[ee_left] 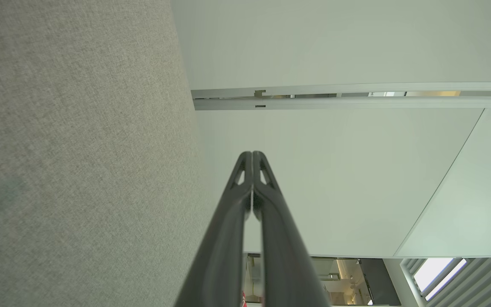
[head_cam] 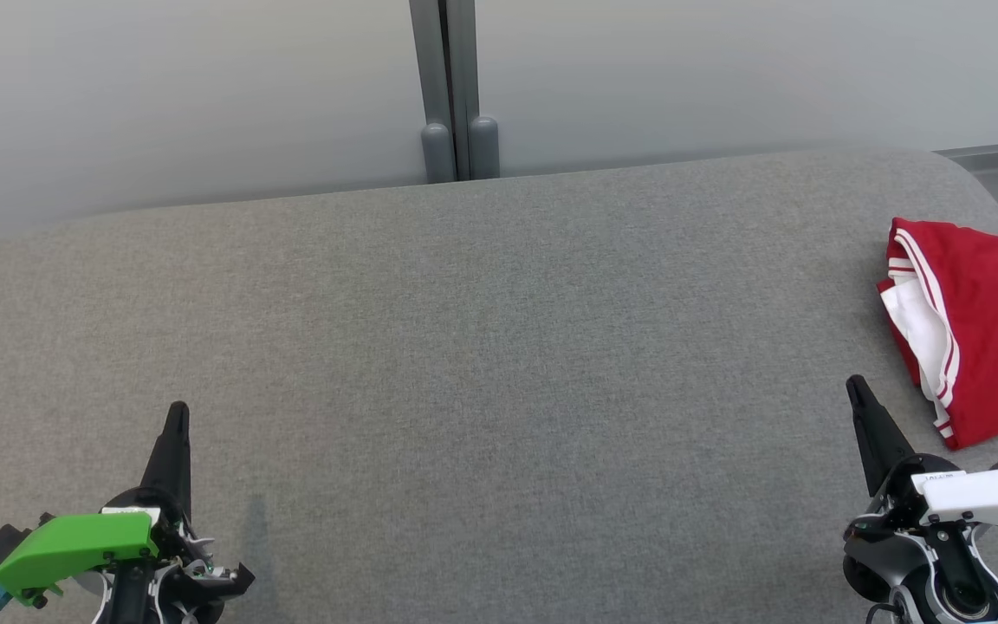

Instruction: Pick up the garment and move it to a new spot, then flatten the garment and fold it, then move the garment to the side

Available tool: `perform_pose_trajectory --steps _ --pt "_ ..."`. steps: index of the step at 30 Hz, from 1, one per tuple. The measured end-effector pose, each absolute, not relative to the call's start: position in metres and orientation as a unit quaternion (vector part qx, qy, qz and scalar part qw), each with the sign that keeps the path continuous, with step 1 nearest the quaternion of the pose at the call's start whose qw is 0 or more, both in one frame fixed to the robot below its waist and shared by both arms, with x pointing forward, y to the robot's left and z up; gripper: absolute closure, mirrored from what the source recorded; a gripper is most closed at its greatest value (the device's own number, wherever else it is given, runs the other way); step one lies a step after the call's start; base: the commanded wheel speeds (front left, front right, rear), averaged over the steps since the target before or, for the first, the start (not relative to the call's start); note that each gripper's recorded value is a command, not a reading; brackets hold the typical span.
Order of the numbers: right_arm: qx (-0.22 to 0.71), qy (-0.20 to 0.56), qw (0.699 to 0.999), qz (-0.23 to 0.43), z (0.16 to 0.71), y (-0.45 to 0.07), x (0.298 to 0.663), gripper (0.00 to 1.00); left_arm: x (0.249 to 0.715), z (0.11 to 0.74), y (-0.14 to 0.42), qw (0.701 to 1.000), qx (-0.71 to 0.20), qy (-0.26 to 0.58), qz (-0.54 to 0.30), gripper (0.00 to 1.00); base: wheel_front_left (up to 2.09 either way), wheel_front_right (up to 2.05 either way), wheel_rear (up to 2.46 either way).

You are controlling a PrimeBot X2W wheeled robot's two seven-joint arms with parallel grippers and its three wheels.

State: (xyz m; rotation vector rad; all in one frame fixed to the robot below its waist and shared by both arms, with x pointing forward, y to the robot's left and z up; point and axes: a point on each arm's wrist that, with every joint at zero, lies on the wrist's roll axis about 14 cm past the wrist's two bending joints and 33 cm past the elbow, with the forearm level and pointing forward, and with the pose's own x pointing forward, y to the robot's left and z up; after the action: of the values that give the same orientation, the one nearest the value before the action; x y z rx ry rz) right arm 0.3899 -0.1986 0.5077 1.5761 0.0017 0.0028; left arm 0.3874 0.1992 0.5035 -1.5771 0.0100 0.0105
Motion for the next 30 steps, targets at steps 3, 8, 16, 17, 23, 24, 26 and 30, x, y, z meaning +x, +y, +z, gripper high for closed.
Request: perform_pose_trajectory --steps 3,8,16,17,23,24,26,30 --pt "0.709 0.001 0.705 0.001 0.5077 -0.1986 0.3899 1.0 0.3874 0.5035 0.1992 0.705 -0.709 0.004 0.005 1.0 0.0 0.0 0.0" --pt "0.709 0.001 0.705 0.001 0.5078 -0.1987 0.3899 1.0 0.3874 0.5035 0.1992 0.705 -0.709 0.004 0.005 1.0 0.0 0.0 0.0" --pt "0.709 0.001 0.705 0.001 0.5078 -0.1986 0.3899 1.0 0.3875 0.5035 0.1992 0.705 -0.709 0.004 0.005 1.0 0.0 0.0 0.0" --pt "0.709 0.001 0.705 0.001 0.5078 -0.1986 0.3899 1.0 0.3875 0.5035 0.1992 0.705 -0.709 0.004 0.005 1.0 0.0 0.0 0.0" --pt "0.709 0.001 0.705 0.001 0.5077 -0.1986 0.3899 1.0 0.3875 0.5036 0.1992 0.705 -0.709 0.004 0.005 1.0 0.0 0.0 0.0" --pt "0.709 0.001 0.705 0.001 0.5078 -0.1986 0.3899 1.0 0.3875 0.5036 0.1991 0.705 -0.709 0.004 0.005 1.0 0.0 0.0 0.0" --pt "0.709 0.001 0.705 0.001 0.5078 -0.1986 0.3899 1.0 0.3875 0.5036 0.1992 0.705 -0.709 0.004 0.005 1.0 0.0 0.0 0.0" --pt "0.709 0.001 0.705 0.001 0.5077 -0.1986 0.3899 1.0 0.3875 0.5036 0.1992 0.705 -0.709 0.004 0.005 1.0 0.0 0.0 0.0"
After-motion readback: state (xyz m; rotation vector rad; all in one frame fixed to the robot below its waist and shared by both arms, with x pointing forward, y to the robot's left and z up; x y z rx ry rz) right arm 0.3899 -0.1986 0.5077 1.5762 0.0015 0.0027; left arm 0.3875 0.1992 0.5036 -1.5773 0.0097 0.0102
